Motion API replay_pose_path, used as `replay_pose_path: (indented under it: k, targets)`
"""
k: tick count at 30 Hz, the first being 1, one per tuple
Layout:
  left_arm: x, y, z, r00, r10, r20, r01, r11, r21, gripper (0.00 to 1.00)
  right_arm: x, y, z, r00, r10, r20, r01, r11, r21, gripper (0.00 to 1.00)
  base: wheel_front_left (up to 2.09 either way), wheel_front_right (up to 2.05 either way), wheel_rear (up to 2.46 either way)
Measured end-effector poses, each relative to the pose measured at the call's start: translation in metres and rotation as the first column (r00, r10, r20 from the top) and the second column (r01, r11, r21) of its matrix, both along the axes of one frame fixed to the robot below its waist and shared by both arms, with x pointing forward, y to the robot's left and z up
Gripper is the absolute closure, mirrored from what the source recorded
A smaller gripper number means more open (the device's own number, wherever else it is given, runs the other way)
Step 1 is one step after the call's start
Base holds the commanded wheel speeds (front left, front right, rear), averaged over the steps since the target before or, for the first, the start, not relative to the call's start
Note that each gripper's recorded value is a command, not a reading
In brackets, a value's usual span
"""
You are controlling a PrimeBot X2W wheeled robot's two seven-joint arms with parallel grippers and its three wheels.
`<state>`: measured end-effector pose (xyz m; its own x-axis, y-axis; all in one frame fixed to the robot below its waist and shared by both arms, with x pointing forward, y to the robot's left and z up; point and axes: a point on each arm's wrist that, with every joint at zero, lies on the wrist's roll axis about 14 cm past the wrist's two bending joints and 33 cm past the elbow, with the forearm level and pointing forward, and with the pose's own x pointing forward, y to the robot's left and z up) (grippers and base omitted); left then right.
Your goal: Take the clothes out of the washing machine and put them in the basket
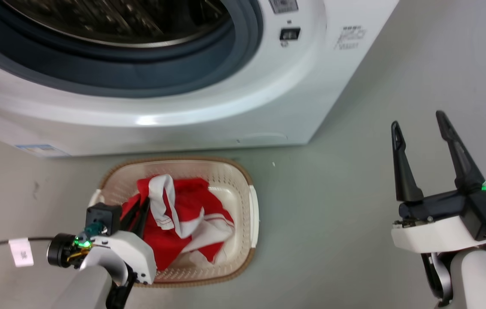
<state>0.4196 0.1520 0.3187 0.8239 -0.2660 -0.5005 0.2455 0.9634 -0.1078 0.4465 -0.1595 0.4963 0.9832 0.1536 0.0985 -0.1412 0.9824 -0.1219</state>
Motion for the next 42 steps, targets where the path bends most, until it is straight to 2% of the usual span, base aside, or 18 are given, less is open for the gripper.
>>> replay_pose_path:
  k: [6, 15, 22, 24, 25, 26, 35, 42]
  targets:
    - [0.009, -0.003, -0.06, 0.989, -0.03, -0.144, 0.036, 0.999, 0.038, 1.0, 0.015, -0.011, -0.029, 0.998, -0.026, -0.057, 0.025, 0.999, -0.029, 0.0, 0.0, 0.0, 0.0]
    - [0.009, -0.011, -0.136, 0.943, -0.074, -0.326, 0.112, 0.989, 0.101, 1.0, 0.024, -0.027, -0.073, 0.986, -0.066, -0.15, 0.056, 0.996, -0.068, 0.0, 0.0, 0.0, 0.0]
    - [0.004, -0.012, -0.17, 0.912, -0.051, -0.408, 0.116, 0.984, 0.135, 1.0, 0.024, -0.035, -0.091, 0.978, -0.085, -0.191, 0.068, 0.994, -0.09, 0.0, 0.0, 0.0, 0.0]
    - [0.006, -0.012, -0.173, 0.912, -0.023, -0.409, 0.083, 0.988, 0.128, 1.0, 0.023, -0.037, -0.094, 0.976, -0.089, -0.199, 0.072, 0.993, -0.095, 0.0, 0.0, 0.0, 0.0]
    - [0.008, -0.012, -0.173, 0.915, -0.011, -0.404, 0.069, 0.989, 0.129, 0.8, 0.023, -0.037, -0.094, 0.976, -0.09, -0.199, 0.072, 0.993, -0.097, 0.0, 0.0, 0.0, 0.0]
    - [0.011, -0.01, -0.171, 0.92, 0.007, -0.392, 0.051, 0.989, 0.138, 0.0, 0.023, -0.037, -0.094, 0.976, -0.09, -0.198, 0.072, 0.993, -0.098, 0.0, 0.0, 0.0, 0.0]
    - [0.018, -0.013, -0.142, 0.948, 0.046, -0.316, -0.012, 0.994, 0.106, 0.0, 0.026, -0.027, -0.077, 0.986, -0.063, -0.157, 0.048, 0.994, -0.093, 0.0, 0.0, 0.0, 0.0]
    - [0.045, -0.012, -0.08, 0.988, 0.078, -0.13, -0.072, 0.996, 0.047, 0.0, 0.024, -0.02, -0.046, 0.995, -0.046, -0.088, 0.04, 0.996, -0.074, 0.0, 0.0, 0.0, 0.0]
